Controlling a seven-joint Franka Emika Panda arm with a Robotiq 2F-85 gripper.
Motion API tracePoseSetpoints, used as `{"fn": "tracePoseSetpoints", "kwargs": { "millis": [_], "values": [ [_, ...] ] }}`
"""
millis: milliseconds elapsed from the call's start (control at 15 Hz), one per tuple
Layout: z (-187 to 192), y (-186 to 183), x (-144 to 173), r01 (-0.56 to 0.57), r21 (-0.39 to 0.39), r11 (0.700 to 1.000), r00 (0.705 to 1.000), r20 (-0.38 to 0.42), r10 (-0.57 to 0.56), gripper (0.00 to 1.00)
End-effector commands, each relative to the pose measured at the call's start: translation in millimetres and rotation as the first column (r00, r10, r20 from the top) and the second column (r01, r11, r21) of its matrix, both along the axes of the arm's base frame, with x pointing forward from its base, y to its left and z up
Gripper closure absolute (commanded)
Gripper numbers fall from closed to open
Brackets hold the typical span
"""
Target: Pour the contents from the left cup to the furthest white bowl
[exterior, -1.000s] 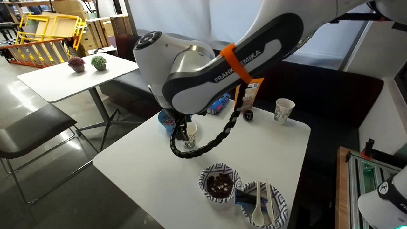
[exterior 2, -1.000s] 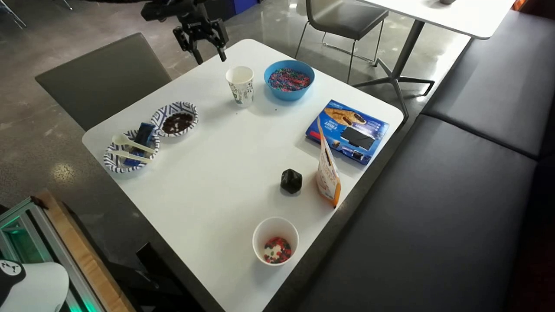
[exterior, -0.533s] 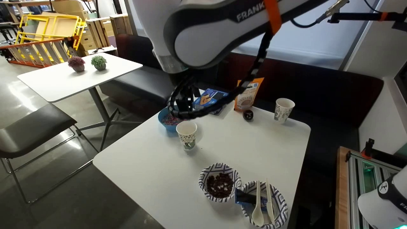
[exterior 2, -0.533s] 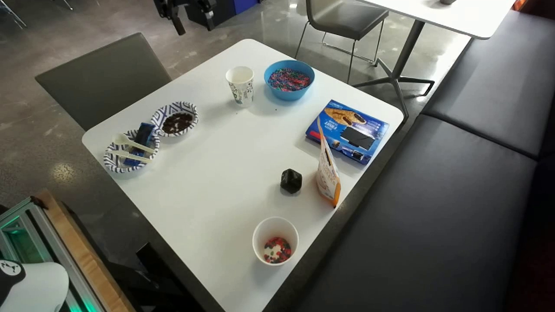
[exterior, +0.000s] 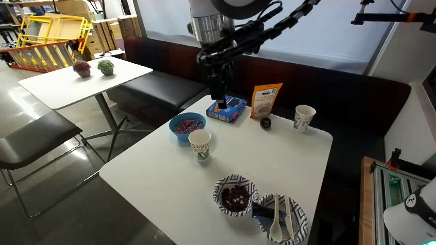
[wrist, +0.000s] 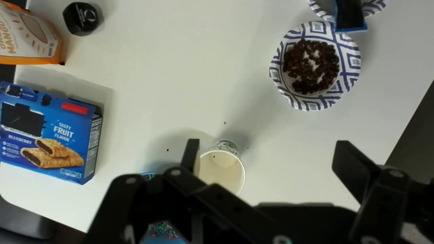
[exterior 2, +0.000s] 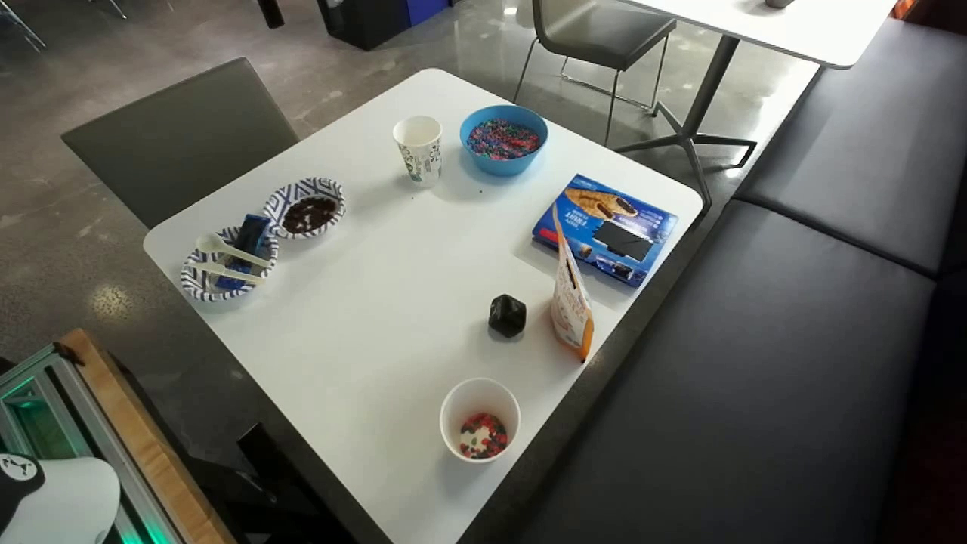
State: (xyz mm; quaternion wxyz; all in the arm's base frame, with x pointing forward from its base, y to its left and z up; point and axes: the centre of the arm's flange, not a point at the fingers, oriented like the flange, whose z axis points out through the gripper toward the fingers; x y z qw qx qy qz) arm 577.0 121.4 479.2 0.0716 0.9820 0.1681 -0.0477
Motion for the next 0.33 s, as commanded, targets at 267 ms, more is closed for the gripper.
{"fn": "tracePoseSetpoints", "kwargs": {
  "millis": [267],
  "values": [
    [-6.0, 5.5, 1.5, -0.007, -0.001, 1.000, 1.000, -0.009, 0.007, 0.00]
  ]
}}
